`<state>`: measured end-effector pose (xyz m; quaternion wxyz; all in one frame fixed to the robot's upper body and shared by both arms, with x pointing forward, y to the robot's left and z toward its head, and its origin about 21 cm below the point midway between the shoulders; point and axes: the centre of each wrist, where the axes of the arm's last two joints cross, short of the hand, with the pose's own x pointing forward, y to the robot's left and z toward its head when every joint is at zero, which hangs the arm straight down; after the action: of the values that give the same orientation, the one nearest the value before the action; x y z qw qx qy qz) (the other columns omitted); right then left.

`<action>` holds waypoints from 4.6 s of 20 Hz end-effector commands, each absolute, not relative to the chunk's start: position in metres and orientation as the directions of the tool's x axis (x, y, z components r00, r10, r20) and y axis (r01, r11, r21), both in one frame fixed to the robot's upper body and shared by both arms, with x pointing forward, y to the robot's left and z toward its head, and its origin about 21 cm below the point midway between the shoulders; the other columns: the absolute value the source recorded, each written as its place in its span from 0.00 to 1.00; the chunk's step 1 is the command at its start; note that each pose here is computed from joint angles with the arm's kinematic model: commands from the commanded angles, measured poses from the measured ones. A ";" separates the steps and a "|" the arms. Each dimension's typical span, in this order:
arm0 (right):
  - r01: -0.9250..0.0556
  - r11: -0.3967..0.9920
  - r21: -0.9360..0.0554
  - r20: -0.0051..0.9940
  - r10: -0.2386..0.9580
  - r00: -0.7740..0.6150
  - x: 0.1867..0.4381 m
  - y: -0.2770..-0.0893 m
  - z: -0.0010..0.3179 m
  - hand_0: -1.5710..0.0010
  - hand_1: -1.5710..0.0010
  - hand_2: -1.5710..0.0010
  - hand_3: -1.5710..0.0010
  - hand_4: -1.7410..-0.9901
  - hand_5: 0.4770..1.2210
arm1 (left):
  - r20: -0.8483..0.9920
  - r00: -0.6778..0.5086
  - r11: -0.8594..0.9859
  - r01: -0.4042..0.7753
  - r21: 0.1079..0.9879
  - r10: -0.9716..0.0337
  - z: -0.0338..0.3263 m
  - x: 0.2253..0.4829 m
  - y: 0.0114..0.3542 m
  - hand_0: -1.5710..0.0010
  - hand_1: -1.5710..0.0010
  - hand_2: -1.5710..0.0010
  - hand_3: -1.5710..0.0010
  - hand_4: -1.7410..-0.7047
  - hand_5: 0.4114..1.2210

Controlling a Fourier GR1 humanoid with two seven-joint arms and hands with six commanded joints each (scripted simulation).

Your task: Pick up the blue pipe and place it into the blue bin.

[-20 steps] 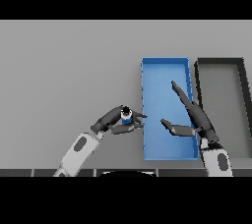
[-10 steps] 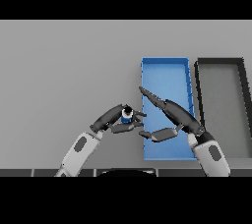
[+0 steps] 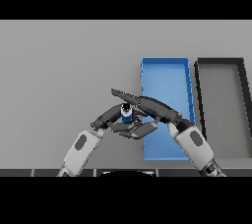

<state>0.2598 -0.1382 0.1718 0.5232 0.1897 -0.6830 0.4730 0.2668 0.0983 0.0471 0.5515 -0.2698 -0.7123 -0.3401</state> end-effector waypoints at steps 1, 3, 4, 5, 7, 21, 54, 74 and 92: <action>-0.763 0.469 -0.445 0.895 0.248 -0.370 0.262 -0.133 0.168 1.00 1.00 1.00 1.00 0.71 0.05 | 0.972 -0.234 0.619 0.764 0.181 0.004 0.046 0.267 0.097 0.00 0.00 0.00 0.00 0.27 1.00; -0.776 0.445 -0.447 0.894 0.239 -0.378 0.267 -0.124 0.171 1.00 0.98 0.96 1.00 0.70 0.05 | 0.967 -0.254 0.618 0.761 0.197 0.006 0.042 0.266 0.099 0.00 0.00 0.00 0.00 0.27 1.00; -0.787 0.434 -0.438 0.899 0.233 -0.372 0.267 -0.124 0.169 0.98 0.93 0.92 0.97 0.69 0.05 | 0.970 -0.243 0.615 0.767 0.183 0.015 0.041 0.267 0.101 0.00 0.00 0.00 0.00 0.27 1.00; -0.794 0.426 -0.434 0.900 0.232 -0.368 0.270 -0.122 0.172 0.89 0.85 0.84 0.91 0.65 0.06 | 0.971 -0.240 0.624 0.759 0.188 -0.002 0.042 0.267 0.101 0.00 0.00 0.00 0.00 0.22 1.00; -0.791 0.413 -0.451 0.892 0.243 -0.382 0.275 -0.117 0.173 0.60 0.58 0.58 0.68 0.48 0.06 | 0.980 -0.197 0.629 0.760 0.162 -0.014 0.043 0.267 0.101 0.00 0.00 0.03 0.27 0.14 1.00; -0.826 0.452 -0.336 0.936 0.066 -0.345 0.270 -0.102 0.161 0.03 0.03 0.03 0.04 0.33 0.92 | 0.967 -0.252 0.630 0.756 0.176 0.031 0.047 0.269 0.094 0.00 0.00 0.01 0.09 0.01 1.00; -0.770 0.625 -0.132 0.927 -0.198 -0.319 0.302 -0.123 0.279 0.00 0.00 0.00 0.00 0.32 1.00 | 0.970 -0.153 0.612 0.754 0.239 -0.190 0.039 0.270 0.109 1.00 1.00 1.00 1.00 0.76 0.08; -0.225 0.960 -0.167 0.981 0.184 0.059 0.346 -0.248 0.180 0.00 0.00 0.00 0.00 0.32 1.00 | 0.961 -0.195 0.635 0.722 0.276 -0.196 0.039 0.271 0.119 1.00 1.00 1.00 1.00 0.79 0.06; -0.045 0.995 -0.091 0.783 0.099 0.614 0.327 -0.253 0.105 0.56 0.58 0.60 0.88 0.49 0.87 | 0.955 -0.213 0.641 0.708 0.295 -0.204 0.039 0.272 0.117 1.00 1.00 1.00 1.00 0.79 0.10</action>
<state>0.3271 -0.2533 0.1052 0.8977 -0.0308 -0.4376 0.0413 0.2724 0.1168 0.0394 0.5991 -0.1855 -0.6795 -0.3808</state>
